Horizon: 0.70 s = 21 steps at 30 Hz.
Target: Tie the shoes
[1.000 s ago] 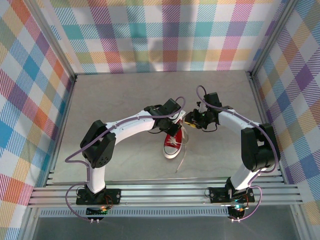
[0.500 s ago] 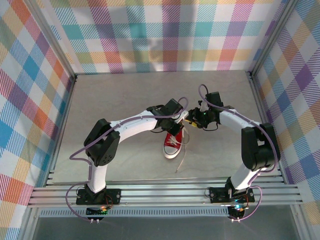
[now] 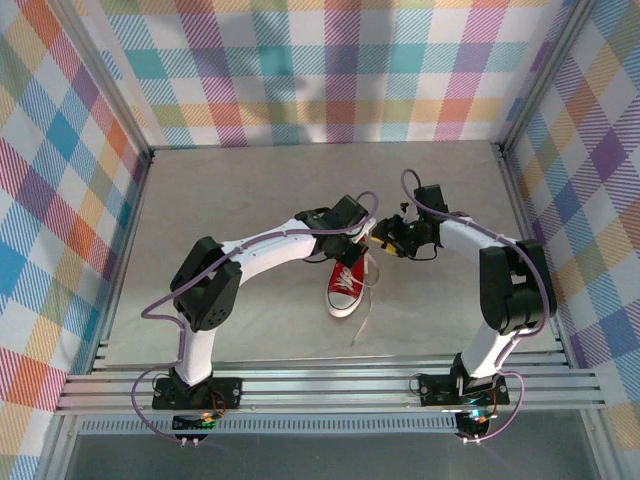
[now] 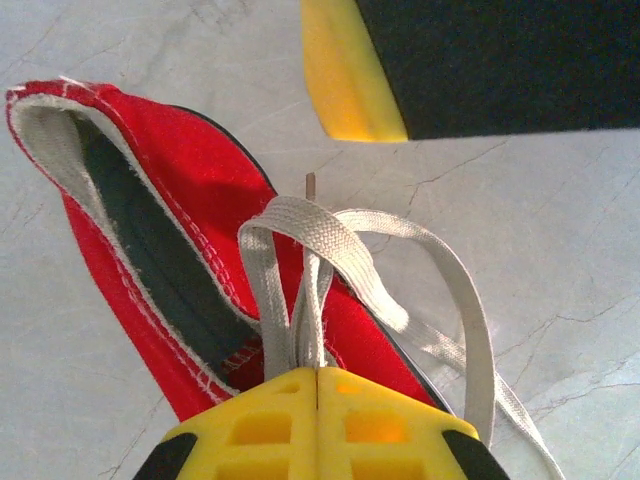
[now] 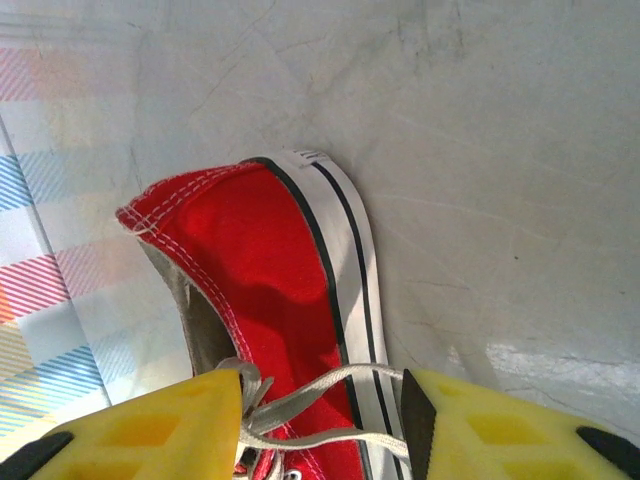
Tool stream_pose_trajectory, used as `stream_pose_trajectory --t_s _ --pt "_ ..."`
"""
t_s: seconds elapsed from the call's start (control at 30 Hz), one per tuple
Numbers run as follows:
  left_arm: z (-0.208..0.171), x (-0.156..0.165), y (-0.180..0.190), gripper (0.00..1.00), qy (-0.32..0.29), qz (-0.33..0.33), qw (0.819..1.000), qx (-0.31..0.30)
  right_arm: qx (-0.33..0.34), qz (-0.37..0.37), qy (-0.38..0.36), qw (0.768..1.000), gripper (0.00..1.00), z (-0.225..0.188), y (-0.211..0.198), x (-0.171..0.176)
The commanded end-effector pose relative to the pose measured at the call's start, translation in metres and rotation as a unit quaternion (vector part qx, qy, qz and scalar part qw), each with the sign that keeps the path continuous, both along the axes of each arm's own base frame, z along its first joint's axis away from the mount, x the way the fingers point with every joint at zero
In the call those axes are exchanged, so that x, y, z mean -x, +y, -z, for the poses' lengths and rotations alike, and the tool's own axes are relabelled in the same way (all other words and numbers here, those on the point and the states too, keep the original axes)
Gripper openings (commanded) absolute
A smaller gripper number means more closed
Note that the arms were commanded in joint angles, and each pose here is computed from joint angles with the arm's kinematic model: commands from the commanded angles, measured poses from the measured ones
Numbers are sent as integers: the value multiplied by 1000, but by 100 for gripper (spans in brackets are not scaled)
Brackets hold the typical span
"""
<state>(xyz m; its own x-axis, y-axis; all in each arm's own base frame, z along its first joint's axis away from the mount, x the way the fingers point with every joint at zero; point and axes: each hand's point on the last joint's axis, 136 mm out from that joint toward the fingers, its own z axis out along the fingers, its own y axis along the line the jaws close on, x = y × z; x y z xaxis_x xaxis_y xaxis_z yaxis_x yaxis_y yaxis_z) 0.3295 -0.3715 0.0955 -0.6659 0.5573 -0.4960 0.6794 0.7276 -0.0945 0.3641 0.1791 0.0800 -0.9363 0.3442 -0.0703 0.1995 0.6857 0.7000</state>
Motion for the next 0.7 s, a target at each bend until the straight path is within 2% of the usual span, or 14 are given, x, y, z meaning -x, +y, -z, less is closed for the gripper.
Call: stream_pose_trajectory --t_s 0.0,0.37,0.67 --pt "3 0 0 0 10 -10 1000 -15 -24 2 -5 1000 46 -4 6 -9" --pt "-1 -3 -24 0 8 15 999 35 -55 9 6 998 47 -1 14 -15" --pt "-2 -7 -26 0 -8 9 999 52 -82 15 24 996 46 7 20 -17"
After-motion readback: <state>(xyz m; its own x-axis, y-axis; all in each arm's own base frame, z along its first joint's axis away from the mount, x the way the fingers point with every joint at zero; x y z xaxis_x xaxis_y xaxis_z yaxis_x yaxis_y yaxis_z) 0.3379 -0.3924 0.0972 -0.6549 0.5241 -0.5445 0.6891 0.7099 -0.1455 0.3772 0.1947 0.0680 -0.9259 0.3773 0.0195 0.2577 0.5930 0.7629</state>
